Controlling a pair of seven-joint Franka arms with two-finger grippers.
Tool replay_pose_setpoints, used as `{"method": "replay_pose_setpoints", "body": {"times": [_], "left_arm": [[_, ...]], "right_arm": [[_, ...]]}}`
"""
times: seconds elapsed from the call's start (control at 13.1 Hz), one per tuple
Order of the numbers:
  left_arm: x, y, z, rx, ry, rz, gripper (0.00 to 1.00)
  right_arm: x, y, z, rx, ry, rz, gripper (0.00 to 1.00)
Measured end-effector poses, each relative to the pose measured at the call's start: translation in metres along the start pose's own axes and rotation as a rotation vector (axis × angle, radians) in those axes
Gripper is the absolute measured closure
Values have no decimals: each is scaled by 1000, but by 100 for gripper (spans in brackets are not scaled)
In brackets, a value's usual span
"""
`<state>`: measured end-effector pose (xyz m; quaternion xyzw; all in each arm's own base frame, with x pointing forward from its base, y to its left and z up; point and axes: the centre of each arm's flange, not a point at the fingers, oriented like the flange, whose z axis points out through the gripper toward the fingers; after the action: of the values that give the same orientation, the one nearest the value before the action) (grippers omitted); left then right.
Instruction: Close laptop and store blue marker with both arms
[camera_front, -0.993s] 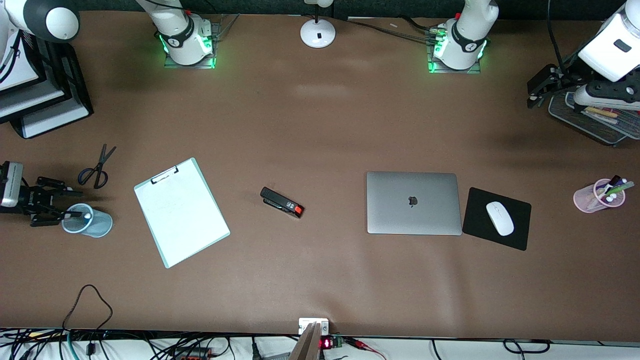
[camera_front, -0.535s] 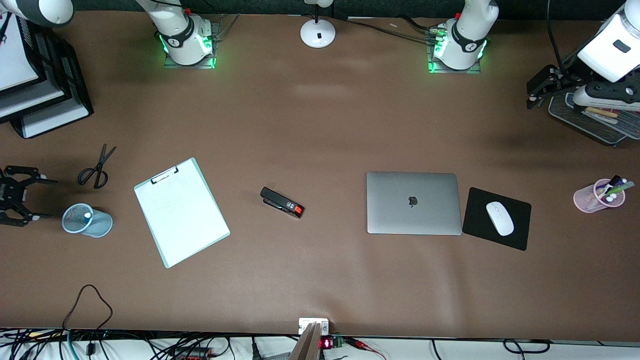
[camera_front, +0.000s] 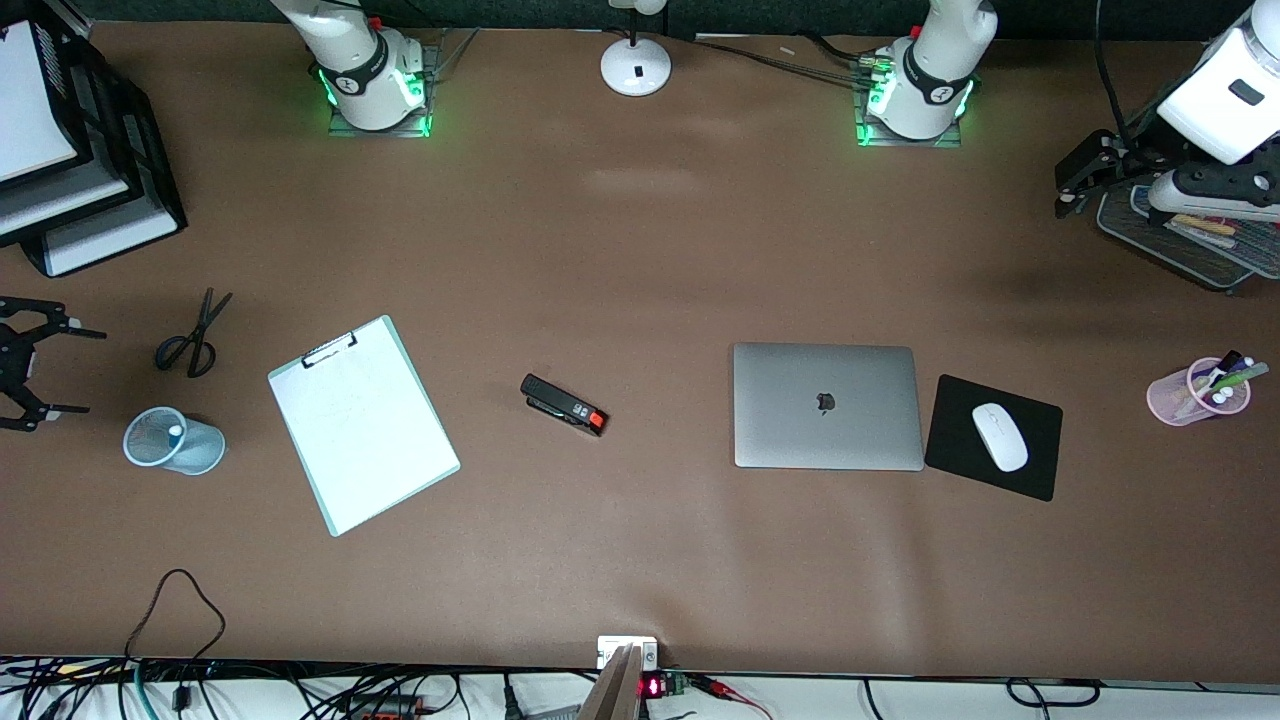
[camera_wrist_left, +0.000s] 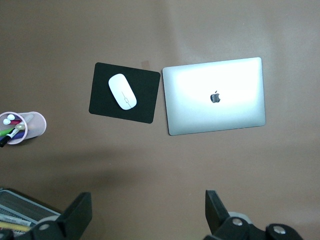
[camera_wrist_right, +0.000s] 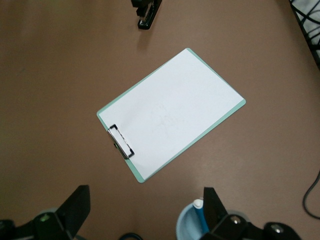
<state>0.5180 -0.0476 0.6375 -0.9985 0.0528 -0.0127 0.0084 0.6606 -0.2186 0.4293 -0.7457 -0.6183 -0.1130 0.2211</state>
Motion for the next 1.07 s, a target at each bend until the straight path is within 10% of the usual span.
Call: {"method": "replay_pose_setpoints", "body": {"times": [1.07], "left_arm": [[0,2,0,0,0,4,0]], "right_arm": [[106,-31,-15,-52,-164,582,0]]}}
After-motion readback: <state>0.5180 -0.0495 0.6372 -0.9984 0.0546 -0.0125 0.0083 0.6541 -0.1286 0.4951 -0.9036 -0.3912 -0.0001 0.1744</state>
